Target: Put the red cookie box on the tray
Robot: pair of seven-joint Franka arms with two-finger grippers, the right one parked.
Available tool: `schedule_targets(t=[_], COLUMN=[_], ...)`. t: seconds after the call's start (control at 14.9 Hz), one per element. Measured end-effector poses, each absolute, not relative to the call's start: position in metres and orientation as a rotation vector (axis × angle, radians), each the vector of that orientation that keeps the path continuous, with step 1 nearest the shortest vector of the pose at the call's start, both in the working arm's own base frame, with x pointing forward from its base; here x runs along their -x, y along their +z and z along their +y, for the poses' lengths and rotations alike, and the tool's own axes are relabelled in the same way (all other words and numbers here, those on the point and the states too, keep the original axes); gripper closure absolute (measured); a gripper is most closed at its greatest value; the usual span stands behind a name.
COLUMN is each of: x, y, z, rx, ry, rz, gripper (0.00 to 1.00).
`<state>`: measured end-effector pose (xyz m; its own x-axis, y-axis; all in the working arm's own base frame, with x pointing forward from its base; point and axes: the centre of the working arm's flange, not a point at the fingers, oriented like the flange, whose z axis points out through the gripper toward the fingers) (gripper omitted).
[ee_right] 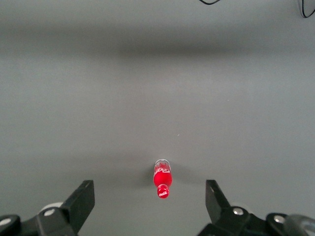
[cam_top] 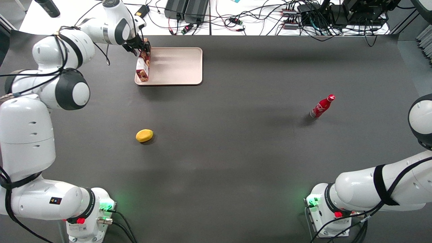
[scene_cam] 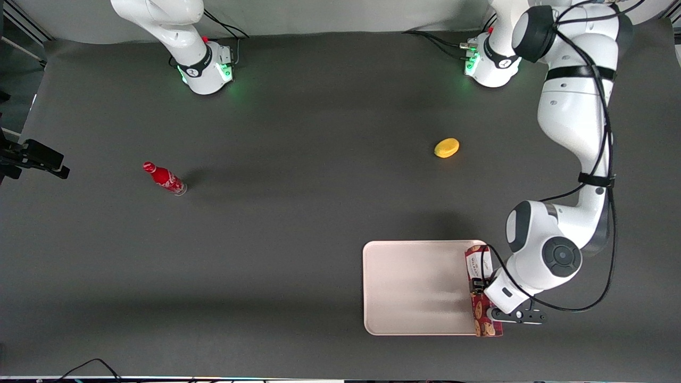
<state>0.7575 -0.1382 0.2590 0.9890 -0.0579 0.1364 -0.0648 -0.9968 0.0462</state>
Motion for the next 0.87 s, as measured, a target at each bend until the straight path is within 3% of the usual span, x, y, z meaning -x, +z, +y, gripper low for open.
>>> schedule_targets(t=[0.2, 0.67, 0.87], x=[-0.742, -0.666, -0.625], y=[0.327, 0.460, 0.527], z=[-0.129, -0.057, -0.031], rx=[-3.083, -3.129, -3.137], ry=[0.227, -0.033, -0.067], rz=[-0.077, -0.028, -0.021], gripper=[0.01, 0.00, 0.00])
